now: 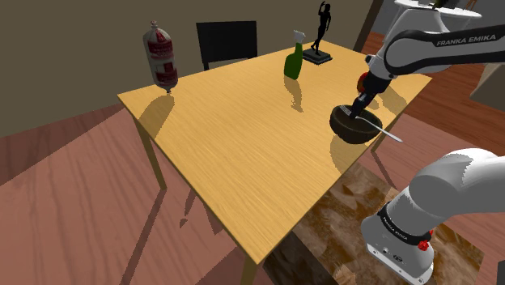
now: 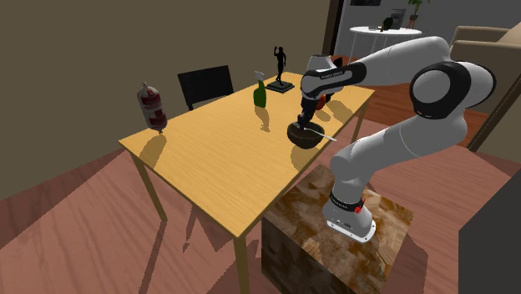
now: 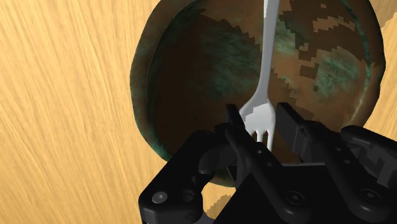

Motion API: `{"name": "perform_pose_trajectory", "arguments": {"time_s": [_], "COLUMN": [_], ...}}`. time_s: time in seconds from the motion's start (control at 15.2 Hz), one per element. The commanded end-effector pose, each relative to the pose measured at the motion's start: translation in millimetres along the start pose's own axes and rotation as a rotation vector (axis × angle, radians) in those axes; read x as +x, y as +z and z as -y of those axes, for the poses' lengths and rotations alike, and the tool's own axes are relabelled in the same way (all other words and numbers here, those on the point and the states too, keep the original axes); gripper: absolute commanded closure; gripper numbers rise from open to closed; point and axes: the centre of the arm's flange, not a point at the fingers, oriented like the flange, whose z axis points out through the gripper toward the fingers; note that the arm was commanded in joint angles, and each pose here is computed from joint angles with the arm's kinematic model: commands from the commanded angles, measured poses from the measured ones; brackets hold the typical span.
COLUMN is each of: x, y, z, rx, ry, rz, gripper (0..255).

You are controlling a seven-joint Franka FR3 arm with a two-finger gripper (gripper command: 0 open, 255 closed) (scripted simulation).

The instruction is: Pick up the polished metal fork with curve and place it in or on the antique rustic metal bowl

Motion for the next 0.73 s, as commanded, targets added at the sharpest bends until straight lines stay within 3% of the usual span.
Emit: {"name": "perform_pose_trajectory", "arguments": {"time_s": [0.0,0.2,0.26,0.59,0.66], "x": [0,0,0,0,0], "y": [0,0,0,0,-13], "z": [0,0,0,0,0], "rx": [0.0,0.0,0.0,0.0,0.0], "ry": [0.0,0.0,0.0,0.0,0.0], "rz": [0.0,0.0,0.0,0.0,0.0], "gripper": [255,255,0,0,0]}}
